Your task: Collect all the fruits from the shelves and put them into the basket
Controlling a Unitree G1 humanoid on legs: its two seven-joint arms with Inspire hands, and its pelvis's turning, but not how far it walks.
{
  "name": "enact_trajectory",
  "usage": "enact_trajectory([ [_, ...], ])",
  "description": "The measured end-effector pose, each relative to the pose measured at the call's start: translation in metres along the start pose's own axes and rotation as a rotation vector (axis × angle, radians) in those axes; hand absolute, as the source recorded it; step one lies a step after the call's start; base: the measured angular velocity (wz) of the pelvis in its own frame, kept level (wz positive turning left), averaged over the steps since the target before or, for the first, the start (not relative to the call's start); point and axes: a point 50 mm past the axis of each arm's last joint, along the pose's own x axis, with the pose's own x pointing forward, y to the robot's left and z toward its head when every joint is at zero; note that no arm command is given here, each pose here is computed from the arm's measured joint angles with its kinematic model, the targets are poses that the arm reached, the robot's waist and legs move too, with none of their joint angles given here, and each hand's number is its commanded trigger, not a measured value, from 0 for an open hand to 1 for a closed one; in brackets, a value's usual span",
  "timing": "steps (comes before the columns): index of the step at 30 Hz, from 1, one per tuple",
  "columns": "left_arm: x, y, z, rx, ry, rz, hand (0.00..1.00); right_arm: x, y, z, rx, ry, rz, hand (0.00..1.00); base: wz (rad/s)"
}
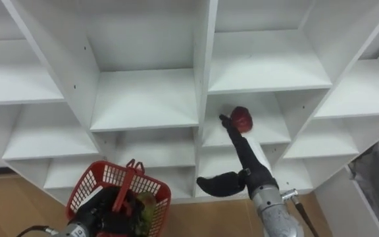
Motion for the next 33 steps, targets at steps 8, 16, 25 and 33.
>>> enact_trajectory([
  [8, -0.002, 0.0, -0.002, -0.002, 0.005, 0.0, 1.0, 0.002, -0.01, 0.01, 0.006, -0.042, -0.064, 0.0, 0.0],
  [16, -0.006, 0.0, -0.008, -0.013, 0.02, -0.012, 1.0, 0.001, -0.022, 0.009, 0.007, -0.039, -0.145, 0.0, 0.0],
  [25, -0.007, 0.0, -0.009, -0.019, 0.021, -0.009, 1.0, 0.001, -0.024, 0.006, 0.011, -0.026, -0.169, 0.0, -0.05],
  [33, -0.012, 0.002, -0.005, -0.02, -0.011, 0.008, 1.0, 0.0, -0.028, 0.001, 0.013, -0.003, -0.2, 0.0, 0.0],
])
